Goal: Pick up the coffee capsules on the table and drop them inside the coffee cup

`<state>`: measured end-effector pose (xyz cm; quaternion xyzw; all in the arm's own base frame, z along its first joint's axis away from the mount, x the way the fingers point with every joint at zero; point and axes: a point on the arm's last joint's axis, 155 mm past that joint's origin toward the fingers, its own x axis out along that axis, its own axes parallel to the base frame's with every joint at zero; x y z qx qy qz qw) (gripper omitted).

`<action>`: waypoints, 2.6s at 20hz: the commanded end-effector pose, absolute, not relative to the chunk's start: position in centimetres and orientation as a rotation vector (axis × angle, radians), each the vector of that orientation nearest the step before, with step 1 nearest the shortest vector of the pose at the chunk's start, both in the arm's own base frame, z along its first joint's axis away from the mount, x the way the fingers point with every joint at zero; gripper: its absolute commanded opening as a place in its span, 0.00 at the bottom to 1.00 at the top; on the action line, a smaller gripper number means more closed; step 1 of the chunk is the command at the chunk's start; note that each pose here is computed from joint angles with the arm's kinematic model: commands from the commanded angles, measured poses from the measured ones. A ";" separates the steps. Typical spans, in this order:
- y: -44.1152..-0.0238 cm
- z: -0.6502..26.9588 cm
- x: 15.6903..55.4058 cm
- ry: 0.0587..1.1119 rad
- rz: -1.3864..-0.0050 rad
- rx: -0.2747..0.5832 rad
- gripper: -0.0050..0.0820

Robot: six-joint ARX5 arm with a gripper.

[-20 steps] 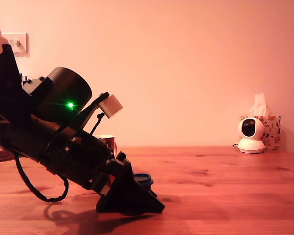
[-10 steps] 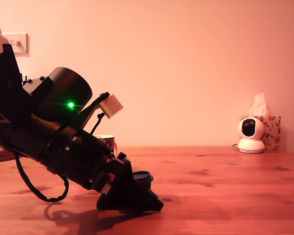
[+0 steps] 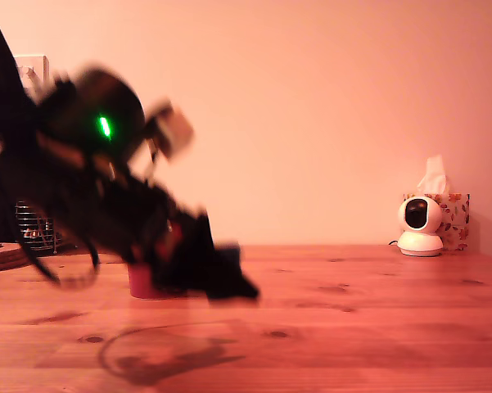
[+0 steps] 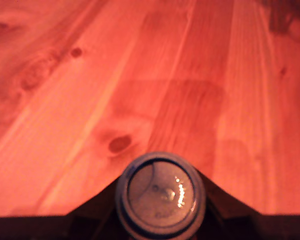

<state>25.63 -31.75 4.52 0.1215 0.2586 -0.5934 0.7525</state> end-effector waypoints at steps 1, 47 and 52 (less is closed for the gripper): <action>-31.1 5.7 25.7 0.558 -1.277 0.261 0.20; -20.6 9.4 43.4 1.008 -0.542 0.095 0.21; -20.6 9.4 43.4 1.010 -0.539 0.096 0.27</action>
